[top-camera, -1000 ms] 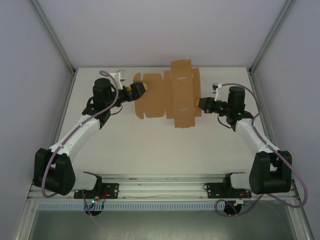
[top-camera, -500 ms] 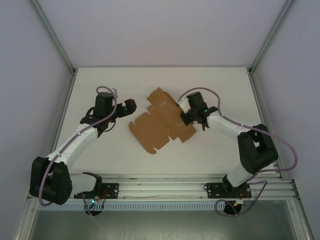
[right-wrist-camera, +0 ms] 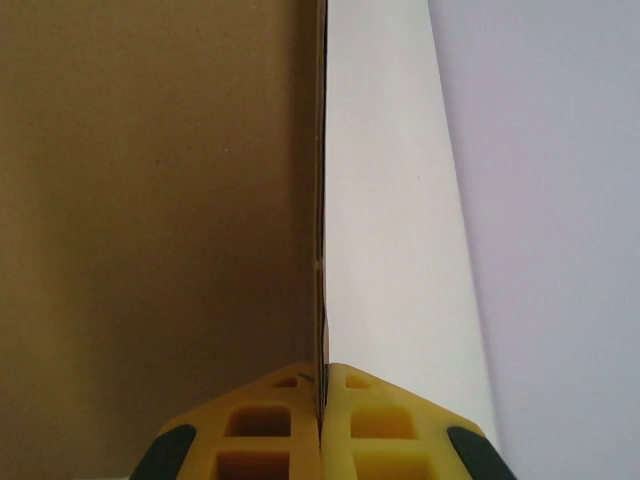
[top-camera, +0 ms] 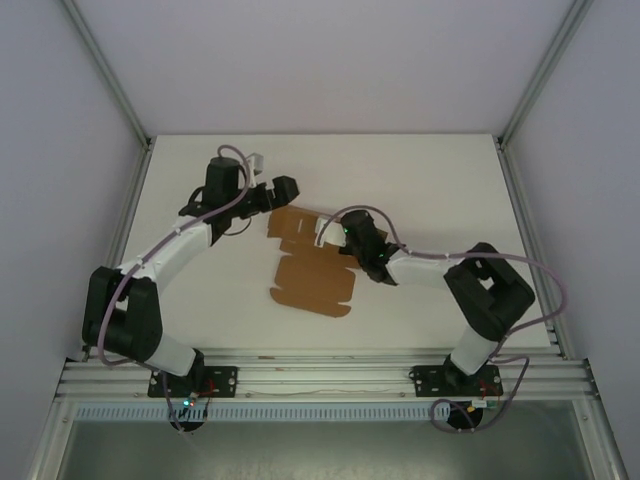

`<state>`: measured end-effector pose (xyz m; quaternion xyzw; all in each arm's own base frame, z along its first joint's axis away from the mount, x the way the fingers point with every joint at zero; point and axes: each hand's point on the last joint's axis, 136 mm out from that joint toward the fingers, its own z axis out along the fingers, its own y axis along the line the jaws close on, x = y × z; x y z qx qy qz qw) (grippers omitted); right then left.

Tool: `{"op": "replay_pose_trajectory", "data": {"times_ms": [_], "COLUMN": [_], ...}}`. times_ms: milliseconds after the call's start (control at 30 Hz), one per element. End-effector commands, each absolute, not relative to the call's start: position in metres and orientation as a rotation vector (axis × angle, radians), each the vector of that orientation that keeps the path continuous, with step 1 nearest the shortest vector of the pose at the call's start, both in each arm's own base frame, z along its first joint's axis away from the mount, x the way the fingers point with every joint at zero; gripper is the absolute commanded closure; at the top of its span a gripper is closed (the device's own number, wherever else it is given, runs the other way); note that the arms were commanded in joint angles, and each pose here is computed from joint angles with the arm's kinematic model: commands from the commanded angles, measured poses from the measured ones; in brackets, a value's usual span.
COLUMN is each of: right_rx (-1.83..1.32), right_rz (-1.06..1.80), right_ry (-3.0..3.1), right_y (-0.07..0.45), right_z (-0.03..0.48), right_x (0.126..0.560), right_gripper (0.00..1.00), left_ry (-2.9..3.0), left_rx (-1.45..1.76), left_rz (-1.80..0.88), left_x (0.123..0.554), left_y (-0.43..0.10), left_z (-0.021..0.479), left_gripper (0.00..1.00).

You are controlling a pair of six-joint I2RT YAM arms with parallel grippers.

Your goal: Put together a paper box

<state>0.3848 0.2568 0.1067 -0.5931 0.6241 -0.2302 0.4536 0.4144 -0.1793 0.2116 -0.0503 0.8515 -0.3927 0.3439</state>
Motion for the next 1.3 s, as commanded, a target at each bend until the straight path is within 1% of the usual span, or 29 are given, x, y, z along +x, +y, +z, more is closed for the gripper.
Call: {"op": "replay_pose_trajectory", "data": {"times_ms": [0,267,300,433,500,733,867,933,967,1033,1100,1133,1200,1267], "right_rx": [-1.438,-1.407,-1.408,-1.396,-1.375,-1.330,-1.346,-1.349,-1.346,-1.340,-1.339,-1.339,-1.333,-1.319], "right_rz": [-0.675,-0.609,-0.608,-0.585,-0.580,-0.537,-0.487,-0.472,-0.468,-0.468,-0.475,-0.475,-0.473,-0.468], "right_ry": [1.445,1.439,1.439,1.439,1.444,1.435,1.435,1.433,1.434,1.436,1.432,1.430,1.425,1.430], "right_y": [0.262,0.271,0.271,0.271,0.270,0.274,0.278,0.279,0.279,0.279,0.277,0.277,0.277,0.276], "right_z": [0.128,0.136,0.136,0.139,0.144,0.151,0.148,0.147,0.147,0.150,0.151,0.151,0.153,0.155], "right_x": [0.398,0.398,0.398,0.395,0.395,0.394,0.390,0.388,0.388,0.387,0.387,0.386,0.385,0.385], "right_gripper": [1.00,1.00,1.00,1.00,1.00,1.00,1.00,1.00,1.00,1.00,1.00,1.00,1.00,1.00], "left_ry": [2.214,2.334,2.344,2.400,2.415,2.420,2.382,2.374,2.370,2.354,2.348,2.352,2.362,2.367], "left_rx": [-0.043,-0.057,-0.056,-0.063,-0.062,-0.043,-0.074,-0.092,-0.100,-0.120,-0.139,-0.141,-0.144,-0.156], "left_rz": [-1.064,-1.016,-1.010,-1.019,-1.043,-1.156,-1.195,-1.213,-1.219,-1.227,-1.220,-1.217,-1.209,-1.193], "left_x": [0.418,0.419,0.419,0.419,0.417,0.416,0.420,0.421,0.422,0.423,0.424,0.423,0.422,0.421], "left_y": [-0.197,-0.203,-0.204,-0.208,-0.213,-0.232,-0.235,-0.237,-0.237,-0.237,-0.236,-0.236,-0.236,-0.233], "left_z": [0.221,0.186,0.183,0.168,0.162,0.154,0.157,0.157,0.157,0.159,0.157,0.156,0.154,0.152], "left_gripper": [0.00,0.01,0.03,0.18,0.19,0.35,0.48,0.57,0.60,0.63,0.69,0.70,0.75,0.76]}}
